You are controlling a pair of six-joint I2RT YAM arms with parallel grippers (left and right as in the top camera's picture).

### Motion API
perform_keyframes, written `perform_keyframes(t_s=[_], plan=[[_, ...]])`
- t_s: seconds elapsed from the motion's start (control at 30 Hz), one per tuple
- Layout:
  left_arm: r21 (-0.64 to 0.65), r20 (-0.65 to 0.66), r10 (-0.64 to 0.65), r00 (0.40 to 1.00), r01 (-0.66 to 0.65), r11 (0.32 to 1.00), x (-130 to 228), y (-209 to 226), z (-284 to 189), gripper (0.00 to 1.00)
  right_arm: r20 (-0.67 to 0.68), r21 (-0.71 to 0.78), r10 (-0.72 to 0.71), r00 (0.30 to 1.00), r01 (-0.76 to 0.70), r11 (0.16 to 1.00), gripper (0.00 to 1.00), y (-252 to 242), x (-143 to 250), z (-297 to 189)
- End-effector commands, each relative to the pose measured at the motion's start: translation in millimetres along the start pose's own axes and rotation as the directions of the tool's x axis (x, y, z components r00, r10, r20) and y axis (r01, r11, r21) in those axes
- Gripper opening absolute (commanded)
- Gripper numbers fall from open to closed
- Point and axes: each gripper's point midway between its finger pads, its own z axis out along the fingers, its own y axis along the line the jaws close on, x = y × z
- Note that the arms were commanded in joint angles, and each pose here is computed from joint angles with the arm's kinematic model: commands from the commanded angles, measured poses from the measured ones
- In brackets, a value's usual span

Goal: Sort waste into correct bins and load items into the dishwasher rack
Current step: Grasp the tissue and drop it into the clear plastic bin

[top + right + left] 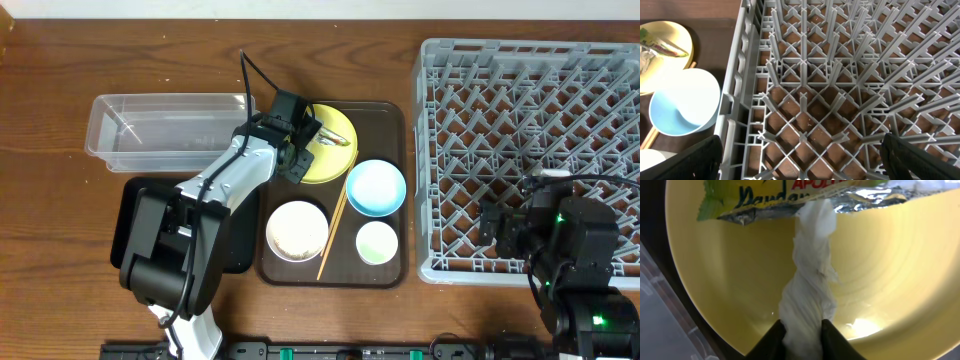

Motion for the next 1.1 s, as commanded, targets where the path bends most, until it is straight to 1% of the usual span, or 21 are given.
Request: perform_keyframes(t_s=[0.0, 0.07, 0.23, 0.37, 0.43, 0.57, 0.67, 0.93, 0.97, 1.0, 1.03, 1.07], plan=[[-0.016, 0.018, -0.007, 1.0, 0.007, 1.0, -6, 4, -7, 0.19, 0.019, -0.008, 0.007, 1.0, -0.007, 1.0, 0.99, 2, -7, -5], [-0.019, 0.037, -0.019, 0.999, 0.019, 1.0, -10, 5, -15, 0.14, 0.019, -0.008, 0.007, 1.0, -0.007, 1.0, 0.99, 2, -7, -5], [-0.031, 0.124, -0.066, 0.99, 0.07, 0.997, -25, 9, -53, 0.13, 0.019, -0.008, 0.007, 1.0, -0.007, 1.0, 0.99, 2, -7, -5], [-0.042, 0.224, -0.109, 0.968, 0.121, 0.992, -38, 16, -94, 0.13, 0.019, -0.008, 0.007, 1.0, -0.007, 1.0, 0.99, 2, -7, -5], [-0.068, 0.273, -0.131, 0.953, 0.155, 0.986, -42, 26, -114, 0.13, 0.019, -0.008, 0.007, 1.0, -0.007, 1.0, 0.99, 2, -7, -5], [-0.166, 0.357, -0.173, 0.918, 0.244, 0.955, -43, 64, -147, 0.13, 0.019, -0.008, 0.007, 1.0, -0.007, 1.0, 0.99, 2, -7, -5], [-0.207, 0.383, -0.214, 0.899, 0.309, 0.928, -37, 93, -154, 0.13, 0.019, -0.008, 0.007, 1.0, -0.007, 1.0, 0.99, 2, -7, -5], [-0.247, 0.33, -0.385, 0.862, 0.473, 0.846, 2, 156, -133, 0.13, 0.019, -0.008, 0.007, 1.0, -0.007, 1.0, 0.99, 2, -7, -5], [-0.247, 0.325, -0.402, 0.856, 0.487, 0.838, 6, 159, -130, 0.24, 0.019, -0.008, 0.007, 1.0, -0.007, 1.0, 0.99, 2, -7, -5], [-0.245, 0.323, -0.423, 0.846, 0.507, 0.826, 9, 163, -128, 0.4, 0.019, -0.008, 0.007, 1.0, -0.007, 1.0, 0.99, 2, -7, -5], [-0.242, 0.324, -0.43, 0.843, 0.513, 0.823, 10, 164, -128, 0.48, 0.019, -0.008, 0.007, 1.0, -0.007, 1.0, 0.99, 2, -7, -5], [-0.242, 0.325, -0.431, 0.842, 0.515, 0.823, 10, 165, -128, 0.49, 0.019, -0.008, 0.007, 1.0, -0.007, 1.0, 0.99, 2, -7, -5]])
